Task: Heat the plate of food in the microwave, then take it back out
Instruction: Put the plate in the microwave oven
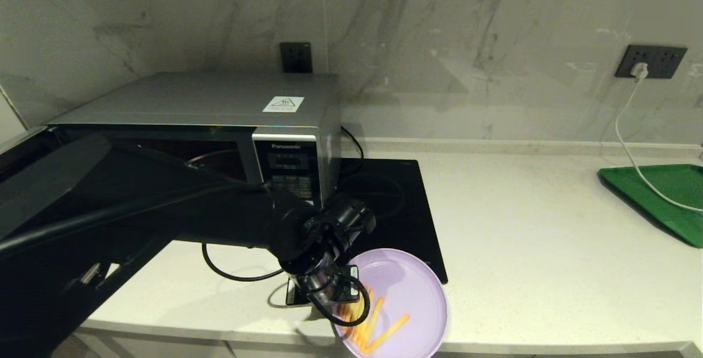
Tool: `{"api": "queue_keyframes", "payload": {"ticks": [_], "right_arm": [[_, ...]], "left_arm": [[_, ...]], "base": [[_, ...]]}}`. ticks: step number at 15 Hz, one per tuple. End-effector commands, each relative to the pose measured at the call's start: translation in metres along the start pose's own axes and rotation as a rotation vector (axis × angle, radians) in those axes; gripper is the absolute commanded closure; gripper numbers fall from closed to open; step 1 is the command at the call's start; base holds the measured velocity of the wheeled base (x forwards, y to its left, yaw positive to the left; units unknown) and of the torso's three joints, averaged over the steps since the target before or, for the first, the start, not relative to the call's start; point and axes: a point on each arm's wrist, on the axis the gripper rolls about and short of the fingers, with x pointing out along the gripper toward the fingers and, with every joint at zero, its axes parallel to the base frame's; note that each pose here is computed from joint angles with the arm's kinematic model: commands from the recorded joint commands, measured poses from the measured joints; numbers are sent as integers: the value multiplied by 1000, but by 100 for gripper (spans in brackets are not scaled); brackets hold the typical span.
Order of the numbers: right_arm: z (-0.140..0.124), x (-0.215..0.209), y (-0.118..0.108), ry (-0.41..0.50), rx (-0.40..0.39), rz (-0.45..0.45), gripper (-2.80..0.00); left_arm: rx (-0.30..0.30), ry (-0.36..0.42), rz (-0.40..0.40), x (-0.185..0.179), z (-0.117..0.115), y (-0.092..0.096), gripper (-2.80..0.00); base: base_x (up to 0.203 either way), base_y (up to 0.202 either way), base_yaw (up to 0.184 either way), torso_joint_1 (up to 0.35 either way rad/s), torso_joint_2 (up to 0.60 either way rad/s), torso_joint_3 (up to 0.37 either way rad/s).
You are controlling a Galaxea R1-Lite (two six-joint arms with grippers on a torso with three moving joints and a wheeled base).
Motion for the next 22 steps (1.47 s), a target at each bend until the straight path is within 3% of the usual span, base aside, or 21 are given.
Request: {"api": "queue_keyframes", "payload": {"ticks": [1,8,13,16,22], "right_arm": [[0,0,0,1,0,0,0],[0,0,0,1,1,0,0],[0,0,0,3,1,0,0],[0,0,0,1,-1,0,0],[0,0,0,1,1,0,0]], "left_arm": [[-19,-2,-43,-14,3,5,0],[-83,76,-185,-38,7,33,0],[-142,46,-308,-52,11,75,0],[-158,38,-369,-55,5,99,0],[-198,55,-383,-72,-29,144,0]], "base": [[0,0,0,0,0,0],[0,0,0,0,0,0],[0,0,0,0,0,0],[0,0,0,0,0,0],[0,0,0,0,0,0]]}}
